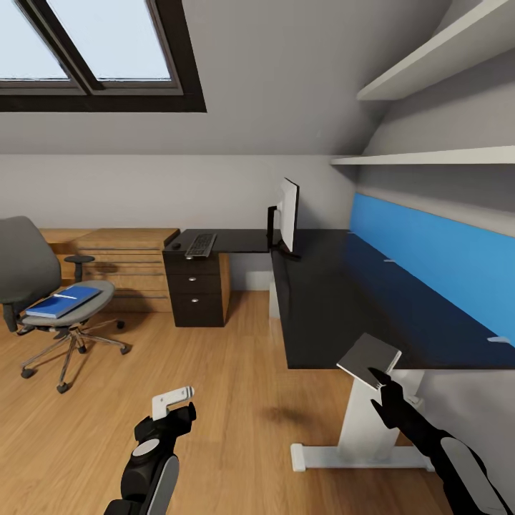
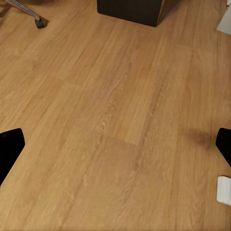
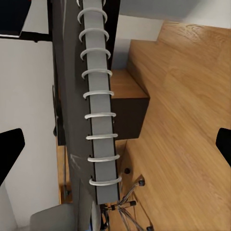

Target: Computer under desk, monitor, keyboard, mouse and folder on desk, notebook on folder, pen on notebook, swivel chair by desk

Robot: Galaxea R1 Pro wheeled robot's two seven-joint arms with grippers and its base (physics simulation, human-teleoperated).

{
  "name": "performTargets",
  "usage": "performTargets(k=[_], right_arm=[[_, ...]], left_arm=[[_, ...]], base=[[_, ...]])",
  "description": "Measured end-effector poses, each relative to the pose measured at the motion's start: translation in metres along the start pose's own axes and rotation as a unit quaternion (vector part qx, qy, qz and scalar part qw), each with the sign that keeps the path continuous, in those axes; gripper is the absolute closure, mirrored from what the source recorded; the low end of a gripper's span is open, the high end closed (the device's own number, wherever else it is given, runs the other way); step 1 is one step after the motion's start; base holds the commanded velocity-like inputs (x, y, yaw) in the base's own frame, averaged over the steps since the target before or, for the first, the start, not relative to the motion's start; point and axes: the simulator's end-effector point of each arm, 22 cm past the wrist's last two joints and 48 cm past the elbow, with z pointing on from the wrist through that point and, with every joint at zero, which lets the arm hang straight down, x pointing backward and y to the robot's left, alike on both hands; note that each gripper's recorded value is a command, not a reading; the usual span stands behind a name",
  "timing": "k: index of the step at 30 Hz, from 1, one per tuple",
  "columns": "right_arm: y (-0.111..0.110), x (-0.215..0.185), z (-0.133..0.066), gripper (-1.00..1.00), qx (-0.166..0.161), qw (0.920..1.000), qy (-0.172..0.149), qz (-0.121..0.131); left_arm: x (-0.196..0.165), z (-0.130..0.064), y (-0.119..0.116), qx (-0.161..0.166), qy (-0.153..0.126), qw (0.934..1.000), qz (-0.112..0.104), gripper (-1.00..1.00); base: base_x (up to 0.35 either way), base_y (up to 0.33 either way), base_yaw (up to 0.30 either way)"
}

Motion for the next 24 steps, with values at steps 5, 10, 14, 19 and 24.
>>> performTargets(k=[5,10,14,19,24], right_arm=[[-0.001,-0.001,0.0,1.0,0.002,1.0,-0.001,0.0],[0.0,-0.001,0.0,1.0,0.0,1.0,-0.002,0.003],[0.0,-0.001,0.0,1.0,0.0,1.0,-0.001,0.002],[0.0,-0.001,0.0,1.0,0.0,1.0,0.0,0.001],[0.012,-0.002,-0.002,1.0,-0.002,1.0,-0.001,0.0]], left_arm=[[0.0,0.0,0.0,0.0,0.0,1.0,0.0,-1.0],[0.0,0.0,0.0,0.0,0.0,1.0,0.0,-1.0],[0.0,0.0,0.0,0.0,0.0,1.0,0.0,-1.0],[0.0,0.0,0.0,0.0,0.0,1.0,0.0,-1.0],[-0.009,-0.005,-0.001,0.0,0.0,1.0,0.0,-1.0]], base=[[0.001,0.0,0.0],[0.0,0.0,0.0],[0.0,0.0,0.0],[0.0,0.0,0.0],[0.0,0.0,0.0]])
